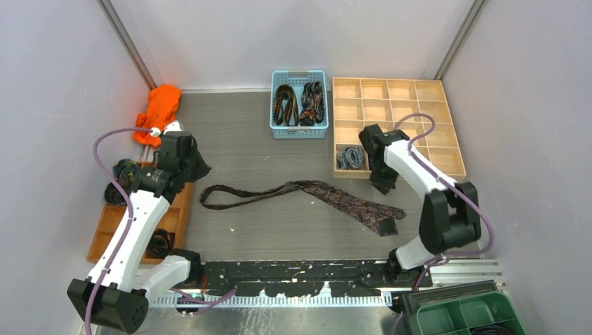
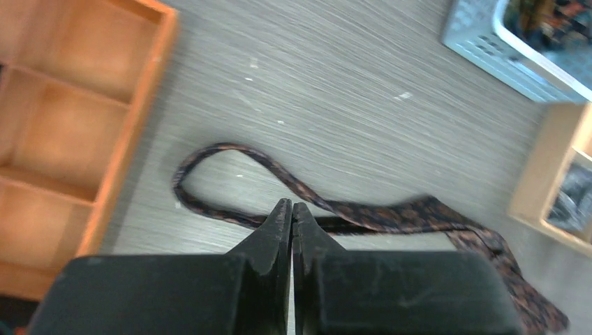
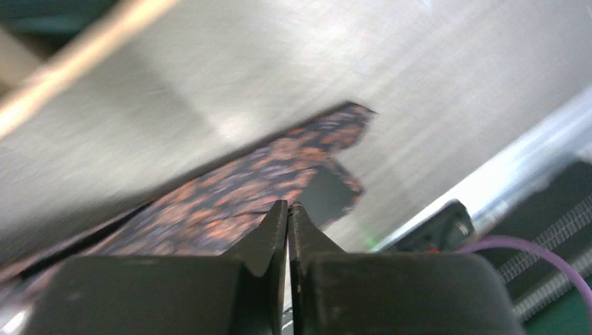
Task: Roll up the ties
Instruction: Flatten out the tie at the center of the board.
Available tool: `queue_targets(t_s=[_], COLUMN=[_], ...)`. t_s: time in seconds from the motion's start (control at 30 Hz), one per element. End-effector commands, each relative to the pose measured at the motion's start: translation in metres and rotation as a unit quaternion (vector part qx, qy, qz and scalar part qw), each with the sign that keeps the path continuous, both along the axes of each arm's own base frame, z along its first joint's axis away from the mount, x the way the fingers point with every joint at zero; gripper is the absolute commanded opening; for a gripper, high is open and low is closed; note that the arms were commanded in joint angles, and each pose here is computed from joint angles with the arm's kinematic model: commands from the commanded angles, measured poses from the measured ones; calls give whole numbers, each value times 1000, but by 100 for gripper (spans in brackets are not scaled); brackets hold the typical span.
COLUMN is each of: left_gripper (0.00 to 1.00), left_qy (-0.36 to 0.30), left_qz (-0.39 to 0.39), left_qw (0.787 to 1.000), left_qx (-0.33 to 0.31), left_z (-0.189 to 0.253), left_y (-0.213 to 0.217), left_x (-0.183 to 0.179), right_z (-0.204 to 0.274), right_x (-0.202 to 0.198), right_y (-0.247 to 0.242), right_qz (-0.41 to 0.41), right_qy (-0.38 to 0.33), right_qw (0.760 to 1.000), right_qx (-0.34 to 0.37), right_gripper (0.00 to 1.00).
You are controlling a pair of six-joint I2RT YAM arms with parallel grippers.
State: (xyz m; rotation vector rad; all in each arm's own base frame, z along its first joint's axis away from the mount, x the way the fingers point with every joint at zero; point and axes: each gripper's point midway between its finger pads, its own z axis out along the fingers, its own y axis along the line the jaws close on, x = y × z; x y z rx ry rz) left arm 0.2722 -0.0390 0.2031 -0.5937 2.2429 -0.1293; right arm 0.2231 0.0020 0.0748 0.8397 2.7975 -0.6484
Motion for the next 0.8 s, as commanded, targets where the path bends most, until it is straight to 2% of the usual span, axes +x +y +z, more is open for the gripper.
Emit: queue_targets(t_s=[0.0,0.07,0.17,0.27,0.37,0.5,0.77], left_gripper=[0,0,0,0,0,0,0], left_qy=[-87,-112,-143,-155,-132,-104,-42], left_qz=[-119,-159,-195,-232,-271,-301,-284], left_qw=[985,974,960,946,938,939,951], left_qx=[-92,-119,-142,-165,-170,-128,-118], left_z=[31,40,48,48,36,14,-35], left_y=[-50,-66,-82,-106,-137,-174,-188], left_x=[9,5,-2,-4,-7,-8,9], right_z=[73,87,83,61,42,30,1], right_x=[59,72,89,107,129,153,156], right_y=[69,94,133,175,209,249,292], right_qz=[124,160,217,267,302,348,387], right_qy=[-185,-205,-189,-149,-131,-115,-71], right_qw=[970,957,942,928,915,893,858], right_qx=[101,130,175,211,232,263,331], right_gripper=[14,14,2,1,1,1,1])
